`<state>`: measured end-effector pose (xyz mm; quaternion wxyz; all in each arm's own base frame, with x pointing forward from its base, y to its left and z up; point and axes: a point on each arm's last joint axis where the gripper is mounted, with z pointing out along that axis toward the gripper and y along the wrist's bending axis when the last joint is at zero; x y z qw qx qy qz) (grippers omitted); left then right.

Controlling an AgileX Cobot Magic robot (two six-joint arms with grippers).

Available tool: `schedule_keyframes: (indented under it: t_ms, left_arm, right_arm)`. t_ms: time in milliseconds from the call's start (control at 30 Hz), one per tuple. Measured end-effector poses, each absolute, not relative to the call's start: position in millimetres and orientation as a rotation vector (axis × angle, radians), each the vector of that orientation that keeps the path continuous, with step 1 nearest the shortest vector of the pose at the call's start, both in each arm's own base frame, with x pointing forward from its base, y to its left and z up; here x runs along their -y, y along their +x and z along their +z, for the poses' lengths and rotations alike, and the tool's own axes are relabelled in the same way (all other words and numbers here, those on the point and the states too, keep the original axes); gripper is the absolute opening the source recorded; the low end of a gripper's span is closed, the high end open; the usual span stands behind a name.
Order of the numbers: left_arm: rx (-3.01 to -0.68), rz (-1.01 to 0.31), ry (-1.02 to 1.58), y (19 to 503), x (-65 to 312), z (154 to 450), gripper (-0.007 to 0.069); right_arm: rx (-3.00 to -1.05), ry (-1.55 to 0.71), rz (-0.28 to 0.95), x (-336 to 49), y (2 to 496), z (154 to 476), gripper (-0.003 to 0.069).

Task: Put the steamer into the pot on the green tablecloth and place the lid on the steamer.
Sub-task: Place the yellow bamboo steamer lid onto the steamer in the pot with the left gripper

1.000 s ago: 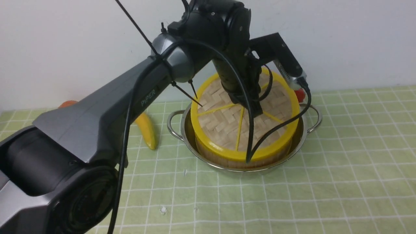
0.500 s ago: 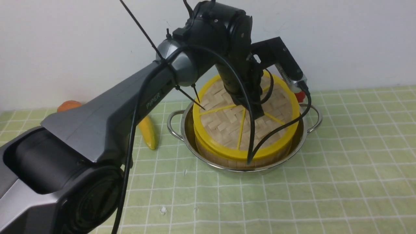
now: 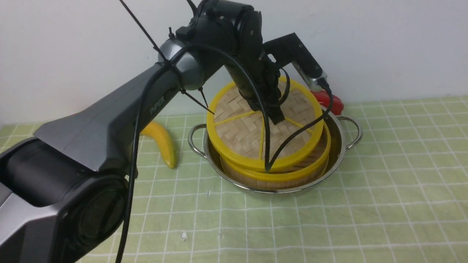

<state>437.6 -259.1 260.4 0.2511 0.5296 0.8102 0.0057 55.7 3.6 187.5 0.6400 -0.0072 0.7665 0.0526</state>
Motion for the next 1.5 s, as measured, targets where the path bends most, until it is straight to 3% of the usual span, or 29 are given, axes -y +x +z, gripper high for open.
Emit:
schedule_keyframes:
  t_ms: [500,1500]
  left_arm:
    - [-2.171,-0.048,1.522,437.1,269.7,244.5,0.0114]
    - [-2.157,-0.162,1.467,446.1,254.2,252.0,0.0114]
  right_arm:
    - [-1.748,-0.016,0.12,-3.6,55.7,187.5,0.024]
    - [-1.748,-0.016,0.12,-3.6,55.7,187.4,0.024]
